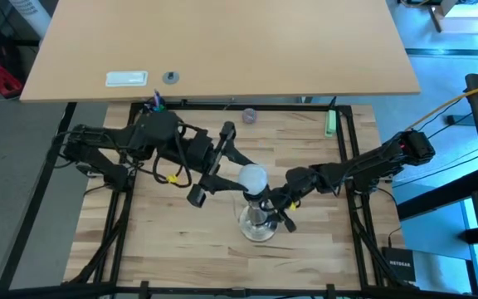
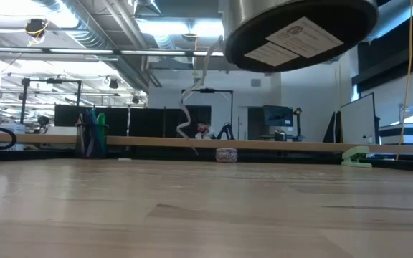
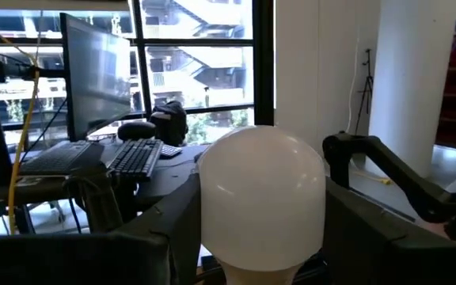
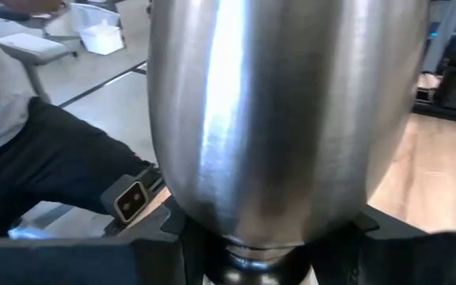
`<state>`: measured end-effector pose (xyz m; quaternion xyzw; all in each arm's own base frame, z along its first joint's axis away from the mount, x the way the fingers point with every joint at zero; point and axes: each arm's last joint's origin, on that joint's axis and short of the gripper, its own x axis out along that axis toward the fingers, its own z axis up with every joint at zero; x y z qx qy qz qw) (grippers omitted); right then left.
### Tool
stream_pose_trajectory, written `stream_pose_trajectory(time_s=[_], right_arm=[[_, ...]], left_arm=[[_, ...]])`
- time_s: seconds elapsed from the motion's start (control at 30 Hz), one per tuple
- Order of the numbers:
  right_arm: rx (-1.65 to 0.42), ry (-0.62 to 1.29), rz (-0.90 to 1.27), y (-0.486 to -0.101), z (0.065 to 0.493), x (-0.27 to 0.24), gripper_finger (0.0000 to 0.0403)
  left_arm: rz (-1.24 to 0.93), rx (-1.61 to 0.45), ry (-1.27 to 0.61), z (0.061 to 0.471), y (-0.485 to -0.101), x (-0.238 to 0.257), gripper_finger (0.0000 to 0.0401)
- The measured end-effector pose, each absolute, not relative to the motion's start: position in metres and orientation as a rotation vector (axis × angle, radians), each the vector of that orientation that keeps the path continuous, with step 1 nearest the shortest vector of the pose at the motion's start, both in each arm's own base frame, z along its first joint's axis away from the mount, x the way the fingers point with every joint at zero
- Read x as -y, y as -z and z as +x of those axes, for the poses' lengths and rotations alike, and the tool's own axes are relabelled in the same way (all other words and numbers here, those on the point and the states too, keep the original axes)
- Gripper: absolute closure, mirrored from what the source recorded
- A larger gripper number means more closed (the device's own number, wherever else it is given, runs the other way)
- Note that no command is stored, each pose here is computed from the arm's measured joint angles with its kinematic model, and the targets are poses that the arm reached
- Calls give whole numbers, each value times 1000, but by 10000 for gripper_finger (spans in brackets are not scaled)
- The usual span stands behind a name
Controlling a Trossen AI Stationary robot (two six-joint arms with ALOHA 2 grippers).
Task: Screw lightbulb
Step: Insert the lightbulb into the silver lamp
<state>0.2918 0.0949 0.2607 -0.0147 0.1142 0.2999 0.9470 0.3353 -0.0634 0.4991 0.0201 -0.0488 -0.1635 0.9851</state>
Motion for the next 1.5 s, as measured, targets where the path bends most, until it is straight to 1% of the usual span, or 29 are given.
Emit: stream_pose_trajectory(time_s=[0.17,0.23,0.3,0.5,0.63,0.77,0.9,1.07,1.3,1.37,1.5], right_arm=[[-253,-501,-52,-259,293,-92,244],[-270,-432,-64,-257,293,-90,244],[-280,-368,-75,-257,294,-88,244],[-264,-216,-78,-260,295,-84,244],[-272,-157,-75,-260,295,-82,244],[-289,-133,-75,-258,295,-81,244],[-287,-117,-74,-259,295,-81,244],[-288,-83,-77,-258,295,-80,244],[-275,6,-28,-264,296,-59,244],[-282,39,-23,-264,296,-52,244],[-285,109,-16,-263,298,-36,244]], left_arm=[[27,104,318,336,-499,62,206],[29,100,310,336,-499,63,195],[30,104,304,335,-502,63,173],[7,112,283,329,-510,61,90],[21,139,264,322,-516,60,60],[28,179,246,318,-522,58,54],[74,169,235,318,-520,58,57],[129,167,217,309,-524,55,59],[120,248,169,307,-534,43,60],[122,233,105,301,-536,39,60],[130,173,-133,279,-542,35,60]])
